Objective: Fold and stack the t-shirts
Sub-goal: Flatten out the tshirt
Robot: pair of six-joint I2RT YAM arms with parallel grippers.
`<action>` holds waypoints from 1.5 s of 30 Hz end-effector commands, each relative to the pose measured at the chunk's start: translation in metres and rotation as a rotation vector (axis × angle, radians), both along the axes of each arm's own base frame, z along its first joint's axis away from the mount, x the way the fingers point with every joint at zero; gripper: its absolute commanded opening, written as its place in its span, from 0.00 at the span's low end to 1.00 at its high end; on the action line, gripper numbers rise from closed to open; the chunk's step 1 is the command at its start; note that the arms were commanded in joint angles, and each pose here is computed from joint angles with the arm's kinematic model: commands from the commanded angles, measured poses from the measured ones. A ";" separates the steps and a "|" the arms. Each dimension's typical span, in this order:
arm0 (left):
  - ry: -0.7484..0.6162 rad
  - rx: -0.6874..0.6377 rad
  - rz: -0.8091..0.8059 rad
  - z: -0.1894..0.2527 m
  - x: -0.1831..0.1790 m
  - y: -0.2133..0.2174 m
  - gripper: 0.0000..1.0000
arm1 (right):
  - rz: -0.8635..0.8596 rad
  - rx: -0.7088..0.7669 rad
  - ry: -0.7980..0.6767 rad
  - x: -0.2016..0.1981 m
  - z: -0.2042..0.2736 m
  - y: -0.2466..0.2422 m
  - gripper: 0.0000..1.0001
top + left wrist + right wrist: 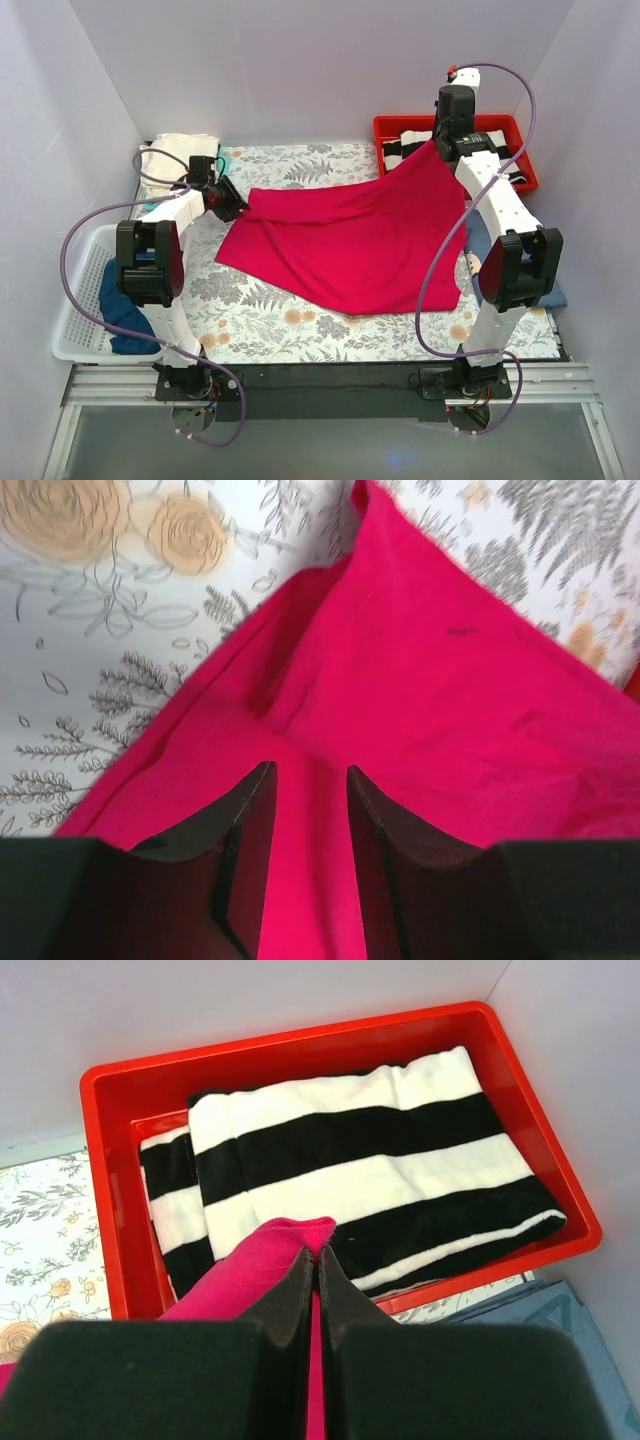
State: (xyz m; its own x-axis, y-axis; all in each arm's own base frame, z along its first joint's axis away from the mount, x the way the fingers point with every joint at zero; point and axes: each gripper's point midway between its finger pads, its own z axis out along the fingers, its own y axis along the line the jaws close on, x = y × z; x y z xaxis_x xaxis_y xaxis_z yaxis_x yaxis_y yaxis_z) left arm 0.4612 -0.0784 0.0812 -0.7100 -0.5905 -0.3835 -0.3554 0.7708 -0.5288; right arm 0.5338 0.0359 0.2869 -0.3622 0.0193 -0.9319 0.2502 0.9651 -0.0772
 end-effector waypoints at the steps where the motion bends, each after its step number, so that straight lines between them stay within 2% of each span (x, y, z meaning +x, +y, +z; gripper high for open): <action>1: -0.022 0.000 -0.027 0.003 -0.004 -0.004 0.32 | -0.006 0.017 -0.057 -0.003 0.020 -0.001 0.01; 25: 0.002 0.003 -0.018 -0.035 0.022 -0.007 0.30 | 0.000 0.020 -0.029 -0.003 0.013 0.000 0.01; 32: -0.013 -0.018 -0.036 -0.033 0.035 -0.012 0.17 | -0.011 0.017 -0.019 -0.005 0.011 -0.001 0.01; 33: -0.009 -0.022 -0.038 -0.033 0.035 -0.013 0.07 | -0.013 0.015 -0.019 -0.006 0.011 -0.002 0.01; 34: -0.007 -0.026 -0.041 -0.034 0.035 -0.014 0.02 | -0.016 0.013 -0.020 -0.006 0.013 -0.002 0.01; 38: -0.033 -0.015 -0.038 -0.019 0.037 -0.012 0.00 | -0.021 0.013 -0.018 -0.007 0.013 -0.003 0.01; 42: -0.098 0.004 -0.036 0.019 0.046 -0.009 0.00 | -0.031 0.012 -0.027 -0.012 0.019 -0.006 0.01; 45: -0.206 0.014 -0.027 0.072 0.058 -0.007 0.00 | -0.049 0.004 -0.052 -0.019 0.033 -0.010 0.01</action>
State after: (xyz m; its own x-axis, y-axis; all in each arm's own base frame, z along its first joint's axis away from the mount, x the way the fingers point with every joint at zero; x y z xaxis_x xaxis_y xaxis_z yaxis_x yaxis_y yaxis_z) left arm 0.5003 -0.0871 0.0586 -0.7229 -0.5775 -0.3793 -0.3376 0.7742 -0.5353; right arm 0.5259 0.0330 0.2749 -0.4090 0.0180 -0.9124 0.2587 0.9611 -0.0970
